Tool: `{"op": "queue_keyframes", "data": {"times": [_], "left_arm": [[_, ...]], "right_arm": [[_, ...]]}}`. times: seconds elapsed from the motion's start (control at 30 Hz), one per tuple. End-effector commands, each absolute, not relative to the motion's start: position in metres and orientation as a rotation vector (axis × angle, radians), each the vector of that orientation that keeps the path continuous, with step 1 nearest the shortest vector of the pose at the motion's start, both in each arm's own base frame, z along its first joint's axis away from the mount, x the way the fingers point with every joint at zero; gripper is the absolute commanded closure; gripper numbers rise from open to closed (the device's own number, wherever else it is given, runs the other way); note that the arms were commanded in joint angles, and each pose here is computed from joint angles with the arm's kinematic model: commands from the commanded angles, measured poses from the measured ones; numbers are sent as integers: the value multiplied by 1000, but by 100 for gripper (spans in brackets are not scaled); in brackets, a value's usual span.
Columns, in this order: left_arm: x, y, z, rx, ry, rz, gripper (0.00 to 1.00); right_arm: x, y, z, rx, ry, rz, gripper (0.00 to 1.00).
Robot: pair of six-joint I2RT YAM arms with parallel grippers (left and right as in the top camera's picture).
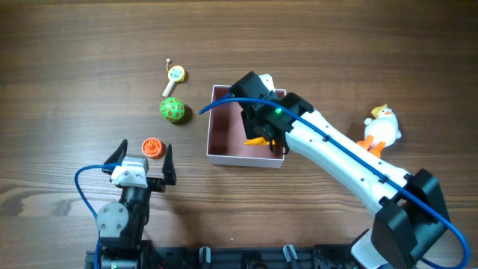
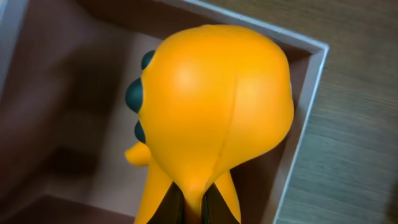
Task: Pack container
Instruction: 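Lower the dinosaur into the box and open the right gripper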
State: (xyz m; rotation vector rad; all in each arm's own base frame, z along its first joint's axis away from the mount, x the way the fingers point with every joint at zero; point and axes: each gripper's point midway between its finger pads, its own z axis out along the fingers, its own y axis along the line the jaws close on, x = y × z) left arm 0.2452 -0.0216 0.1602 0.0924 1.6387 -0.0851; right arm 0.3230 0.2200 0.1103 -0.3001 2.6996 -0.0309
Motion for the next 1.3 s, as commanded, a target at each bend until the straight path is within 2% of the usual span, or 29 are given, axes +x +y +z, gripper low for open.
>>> {"op": "queue_keyframes", "data": {"times": [0.0,0.27,0.5,0.73,0.8,0.83,0.93,0.97,1.1,1.27], "left_arm": [[245,-22,158,111,1638,-72,0],[245,-22,158,111,1638,-72,0],[245,-22,158,111,1638,-72,0],[245,-22,158,111,1638,-72,0],[245,-22,158,111,1638,-72,0],[245,-22,158,111,1638,-72,0],[245,-22,158,111,1638,-72,0],[245,-22,158,111,1638,-72,0],[245,-22,158,111,1638,-72,0],[245,-22,158,111,1638,-72,0]], "right_arm": [[318,216,96,-265,2723,-32,95],[324,209,86,-281,2706,-101,95],[336,201,54,-253,2748,-154,95],[338,179,52,-198,2791,-201,94],[337,179,51,-236,2794,-200,90],[337,179,51,-237,2794,-199,83],[337,180,51,-236,2794,-198,48],[337,180,51,-236,2794,-198,40],[339,181,55,-232,2788,-193,34],[349,189,104,-214,2733,-141,31]]}}
